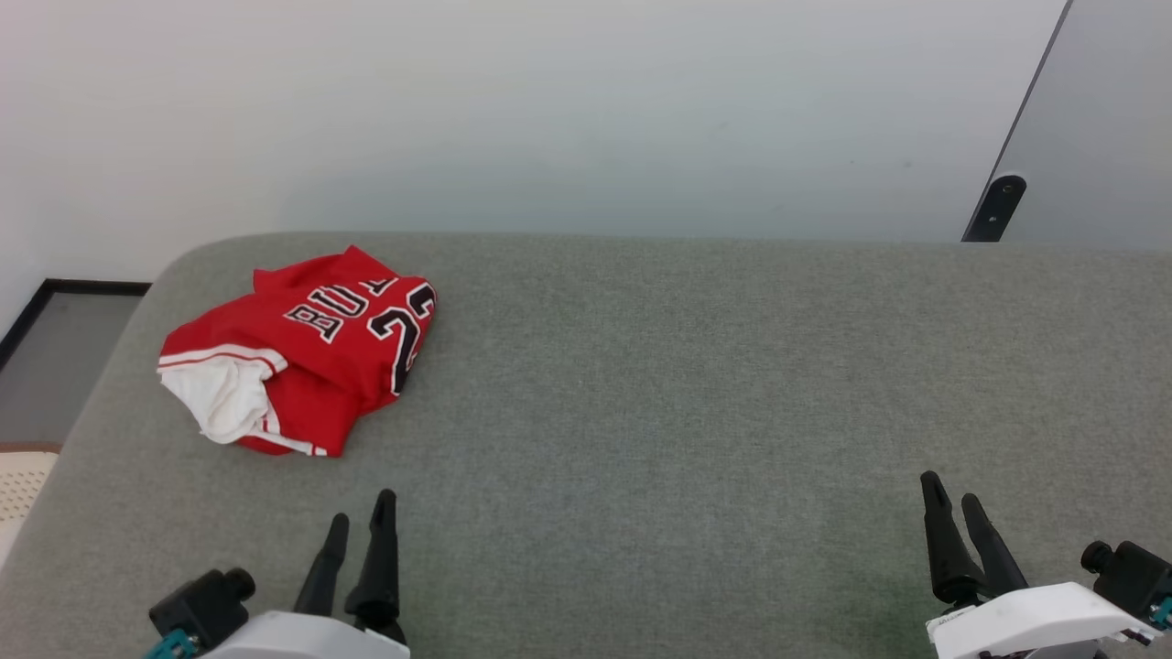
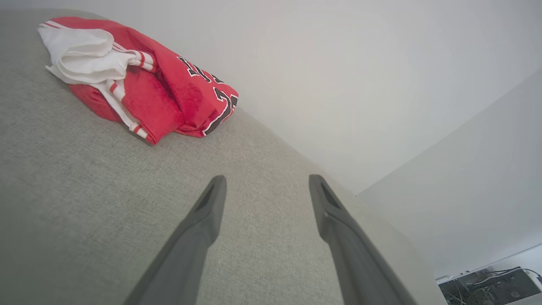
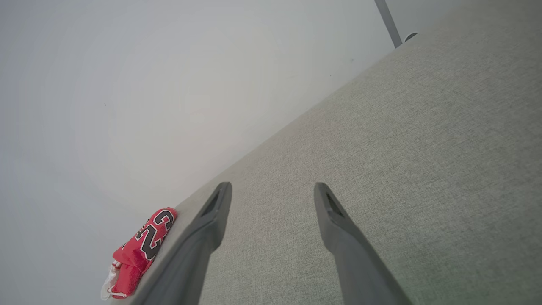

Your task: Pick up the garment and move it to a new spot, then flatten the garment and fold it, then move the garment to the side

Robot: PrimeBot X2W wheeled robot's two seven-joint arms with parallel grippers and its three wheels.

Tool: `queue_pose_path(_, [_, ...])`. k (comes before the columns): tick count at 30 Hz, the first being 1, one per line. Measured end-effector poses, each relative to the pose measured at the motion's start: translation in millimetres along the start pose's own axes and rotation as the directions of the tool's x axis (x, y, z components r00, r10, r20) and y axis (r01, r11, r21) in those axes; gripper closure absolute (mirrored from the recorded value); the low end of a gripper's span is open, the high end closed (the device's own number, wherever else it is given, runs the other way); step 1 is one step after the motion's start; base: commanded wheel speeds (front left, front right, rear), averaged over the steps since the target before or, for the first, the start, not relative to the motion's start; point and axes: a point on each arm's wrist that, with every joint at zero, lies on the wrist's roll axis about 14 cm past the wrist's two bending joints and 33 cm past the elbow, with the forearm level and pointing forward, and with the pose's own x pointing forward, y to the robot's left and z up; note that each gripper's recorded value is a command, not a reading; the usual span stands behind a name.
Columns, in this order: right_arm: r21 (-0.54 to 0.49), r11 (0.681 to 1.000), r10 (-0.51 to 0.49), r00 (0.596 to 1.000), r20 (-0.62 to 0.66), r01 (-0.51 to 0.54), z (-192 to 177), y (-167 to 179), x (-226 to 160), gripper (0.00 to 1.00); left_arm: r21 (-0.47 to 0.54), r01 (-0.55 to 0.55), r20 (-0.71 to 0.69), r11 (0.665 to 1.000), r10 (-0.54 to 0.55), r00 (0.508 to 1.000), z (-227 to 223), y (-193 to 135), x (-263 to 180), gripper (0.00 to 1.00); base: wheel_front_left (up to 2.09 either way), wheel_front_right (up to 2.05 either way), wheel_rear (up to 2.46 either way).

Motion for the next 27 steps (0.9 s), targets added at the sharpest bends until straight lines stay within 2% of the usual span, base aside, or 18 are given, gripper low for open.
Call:
queue_pose_path(6, [-0.049, 0.999, -0.004, 1.000, 0.021, 0.005, 4.7, -2.2, -0.4, 0.00, 0.118, -0.003, 0.016, 0.993, 0.001, 1.000, 4.1, 1.1, -3.6, 0.00, 0.00, 0.00, 0.00])
queue_pose_path(15, [-0.168, 0.986, 0.000, 0.999, 0.049, 0.008, 12.2, -4.5, -4.3, 0.00, 0.220, -0.021, 0.066, 0.975, 0.007, 0.998, 16.9, 4.4, -9.9, 0.00, 0.00, 0.00, 0.00])
queue_pose_path(27, [-0.294, 0.956, 0.007, 0.997, 0.073, 0.015, 17.8, -7.3, -12.5, 0.00, 0.380, 0.005, 0.089, 0.925, -0.042, 0.995, 22.9, -3.9, -16.0, 0.00, 0.00, 0.00, 0.00])
